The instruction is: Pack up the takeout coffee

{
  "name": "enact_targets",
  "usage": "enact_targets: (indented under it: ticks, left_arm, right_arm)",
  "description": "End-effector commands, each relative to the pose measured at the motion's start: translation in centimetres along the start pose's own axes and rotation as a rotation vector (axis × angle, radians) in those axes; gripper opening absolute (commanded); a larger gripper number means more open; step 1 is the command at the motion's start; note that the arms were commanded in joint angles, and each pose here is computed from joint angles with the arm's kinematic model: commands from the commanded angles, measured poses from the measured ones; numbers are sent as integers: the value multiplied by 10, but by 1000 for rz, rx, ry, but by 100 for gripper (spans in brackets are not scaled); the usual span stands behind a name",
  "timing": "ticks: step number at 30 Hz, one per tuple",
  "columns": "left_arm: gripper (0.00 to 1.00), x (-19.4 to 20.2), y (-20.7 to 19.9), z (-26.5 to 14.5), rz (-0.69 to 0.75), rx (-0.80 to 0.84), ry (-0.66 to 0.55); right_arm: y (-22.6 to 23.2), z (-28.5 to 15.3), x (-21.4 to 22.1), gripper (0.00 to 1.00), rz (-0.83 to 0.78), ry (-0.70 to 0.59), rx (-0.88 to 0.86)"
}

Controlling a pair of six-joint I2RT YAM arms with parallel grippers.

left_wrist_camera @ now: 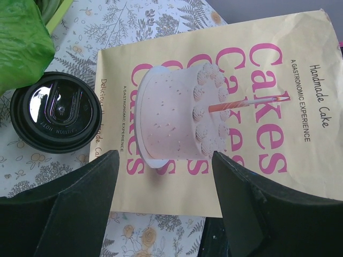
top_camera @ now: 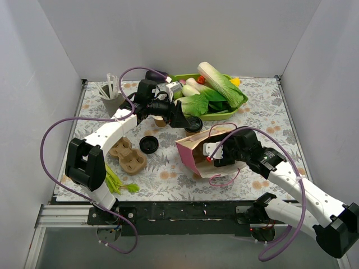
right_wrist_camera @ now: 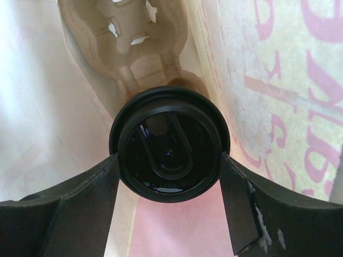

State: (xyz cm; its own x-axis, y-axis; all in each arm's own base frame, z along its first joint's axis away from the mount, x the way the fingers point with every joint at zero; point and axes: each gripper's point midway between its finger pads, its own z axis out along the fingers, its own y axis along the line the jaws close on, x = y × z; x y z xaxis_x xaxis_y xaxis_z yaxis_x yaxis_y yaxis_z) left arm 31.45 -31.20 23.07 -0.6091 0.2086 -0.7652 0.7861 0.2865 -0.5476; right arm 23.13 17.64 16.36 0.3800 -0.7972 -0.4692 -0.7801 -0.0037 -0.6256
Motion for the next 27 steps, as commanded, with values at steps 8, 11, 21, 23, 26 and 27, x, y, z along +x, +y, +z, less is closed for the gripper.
enact_targets:
  ticks: [8,11,21,23,26,27]
  left_arm:
    - [69,-13,-2,-7,32,10,-25]
    - [69,-12,-1,-7,29,6,-25]
    - [69,-12,3,-7,17,-6,-24]
    - [70,-12,3,-7,17,-8,-23]
    - [70,-11,4,-8,15,-16,-21]
    - [70,-11,4,-8,15,-17,-21]
  right_arm:
    - [-20,5,-9,1,-21,-85,-7]
    - [-19,9,-10,1,-18,-94,-23]
    - [-17,22,-5,1,-26,-98,-40]
    - [-17,24,-2,1,-21,-84,-46]
    - [-10,29,5,1,-10,-60,-86]
    - [-10,30,5,1,-12,-55,-94]
